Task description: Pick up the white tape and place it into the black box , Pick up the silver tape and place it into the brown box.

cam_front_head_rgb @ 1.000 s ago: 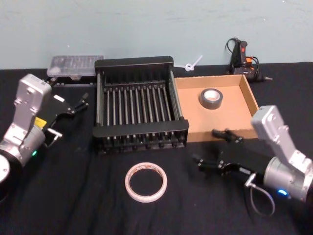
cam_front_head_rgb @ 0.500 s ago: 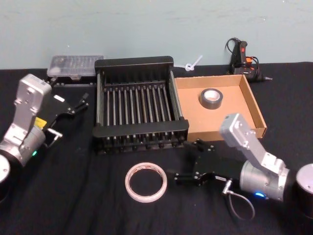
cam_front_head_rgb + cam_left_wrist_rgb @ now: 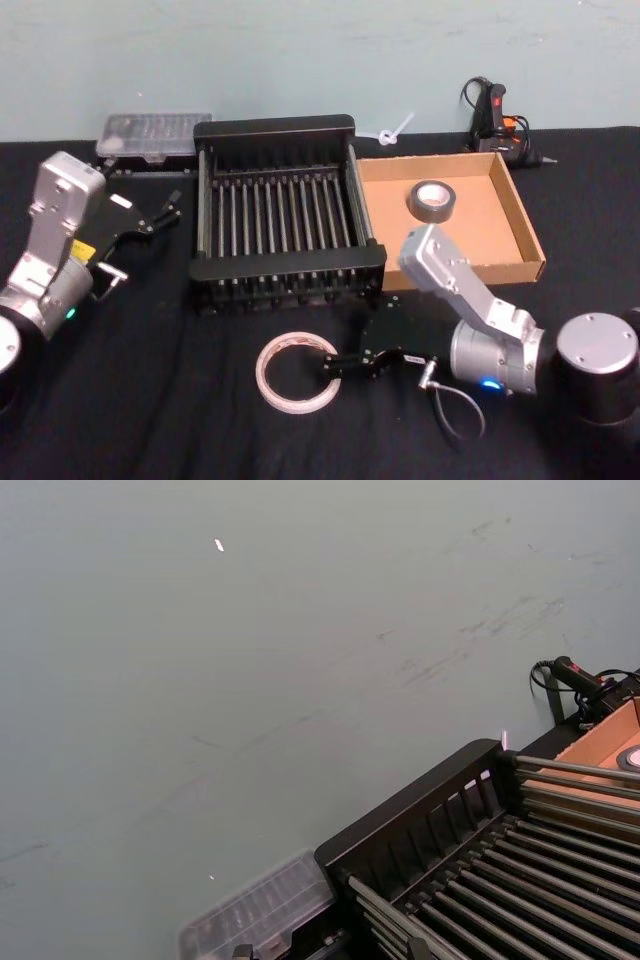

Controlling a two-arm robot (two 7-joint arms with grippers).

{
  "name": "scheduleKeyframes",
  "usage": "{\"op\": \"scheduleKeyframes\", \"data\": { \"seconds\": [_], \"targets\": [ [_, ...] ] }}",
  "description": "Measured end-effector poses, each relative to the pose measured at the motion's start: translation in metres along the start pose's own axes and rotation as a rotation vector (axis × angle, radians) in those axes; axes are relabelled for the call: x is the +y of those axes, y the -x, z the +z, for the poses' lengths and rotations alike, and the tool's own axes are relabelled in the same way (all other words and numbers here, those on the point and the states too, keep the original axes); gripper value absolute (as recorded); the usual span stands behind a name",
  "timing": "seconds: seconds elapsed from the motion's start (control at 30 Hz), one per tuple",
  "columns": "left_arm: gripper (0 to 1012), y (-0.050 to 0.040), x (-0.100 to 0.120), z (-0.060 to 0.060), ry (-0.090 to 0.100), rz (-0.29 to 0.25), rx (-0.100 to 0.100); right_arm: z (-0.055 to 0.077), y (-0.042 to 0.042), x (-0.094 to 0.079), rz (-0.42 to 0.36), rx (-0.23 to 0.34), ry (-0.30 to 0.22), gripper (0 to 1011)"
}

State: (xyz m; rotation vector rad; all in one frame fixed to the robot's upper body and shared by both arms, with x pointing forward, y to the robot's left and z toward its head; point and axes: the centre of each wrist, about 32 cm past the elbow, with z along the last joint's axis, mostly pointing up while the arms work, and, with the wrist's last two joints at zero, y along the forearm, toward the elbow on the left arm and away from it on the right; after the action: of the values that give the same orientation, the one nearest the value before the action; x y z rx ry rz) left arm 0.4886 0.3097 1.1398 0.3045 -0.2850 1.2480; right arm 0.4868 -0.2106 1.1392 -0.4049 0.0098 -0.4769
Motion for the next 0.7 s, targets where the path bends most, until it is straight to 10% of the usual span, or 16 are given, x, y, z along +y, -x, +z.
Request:
{"op": "scheduleKeyframes", "data": {
  "seconds": [0.7],
  "targets": [
    [1001,0.0,0.0,0.0,0.0,0.0,0.0,0.01,-0.001,0.023,0.034,-0.003,0.089,1002]
  ]
}}
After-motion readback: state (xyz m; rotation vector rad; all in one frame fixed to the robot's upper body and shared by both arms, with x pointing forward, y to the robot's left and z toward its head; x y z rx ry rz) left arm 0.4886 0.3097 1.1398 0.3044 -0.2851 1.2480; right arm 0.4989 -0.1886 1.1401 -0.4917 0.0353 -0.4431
